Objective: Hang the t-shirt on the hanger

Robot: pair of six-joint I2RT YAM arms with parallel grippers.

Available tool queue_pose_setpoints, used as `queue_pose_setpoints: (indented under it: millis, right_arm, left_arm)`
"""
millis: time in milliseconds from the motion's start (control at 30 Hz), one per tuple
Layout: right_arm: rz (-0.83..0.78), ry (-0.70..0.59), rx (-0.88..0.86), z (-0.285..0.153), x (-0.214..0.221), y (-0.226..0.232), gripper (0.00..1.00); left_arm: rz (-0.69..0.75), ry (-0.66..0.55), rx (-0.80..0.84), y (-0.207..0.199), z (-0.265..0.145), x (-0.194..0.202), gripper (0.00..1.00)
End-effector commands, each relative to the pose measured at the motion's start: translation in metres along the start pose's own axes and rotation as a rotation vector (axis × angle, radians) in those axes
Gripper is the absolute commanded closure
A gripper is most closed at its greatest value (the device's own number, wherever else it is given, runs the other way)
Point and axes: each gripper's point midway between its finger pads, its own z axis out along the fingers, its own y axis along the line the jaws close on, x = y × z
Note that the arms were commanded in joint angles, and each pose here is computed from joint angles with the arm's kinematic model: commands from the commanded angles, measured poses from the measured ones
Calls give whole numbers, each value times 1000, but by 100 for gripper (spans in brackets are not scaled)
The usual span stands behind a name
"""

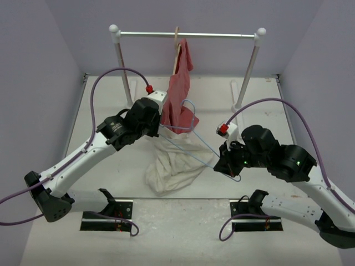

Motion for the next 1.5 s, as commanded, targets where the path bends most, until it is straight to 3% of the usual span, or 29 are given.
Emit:
queue_pose_setpoints:
  millis: [0, 133, 300, 433, 533, 700, 767, 1000, 1233, 1333, 1467]
  right_arm:
    - [-73, -56, -107, 9, -17, 19, 100]
    - [-99, -119, -194, 10, -30, 35, 100]
    - [-160, -222, -330, 24, -58, 60, 100]
    - [-209, -307, -250, 46, -85, 49, 100]
    - [-107, -451, -90, 55, -117, 23, 100]
    - [-141, -506, -132, 70, -127, 29, 100]
    - [-192, -629, -203, 60, -134, 39, 100]
    - [-277, -782, -301, 45, -117, 48, 100]
    - [-325, -739, -309, 52, -91, 43, 100]
    - [-296, -799, -320, 43, -94, 44, 100]
    - [-287, -781, -343, 51, -107, 51, 100]
  left_arm:
    - [1, -121, 19, 2, -24, -37, 100]
    - [6, -166, 52, -3, -40, -60, 100]
    - [49, -227, 290, -42, -70, -86, 100]
    - [83, -295, 451, -62, -111, -104, 100]
    - [54, -315, 463, -60, -129, -108, 100]
    - [64, -369, 609, -78, -164, -114, 100]
    - [71, -388, 611, -76, -170, -116, 100]
    - [109, -272, 603, -79, -140, -82, 100]
    - [128, -270, 536, -68, -144, -90, 100]
    - [173, -237, 628, -85, -147, -82, 100]
    - [246, -160, 684, -125, -133, -55, 100]
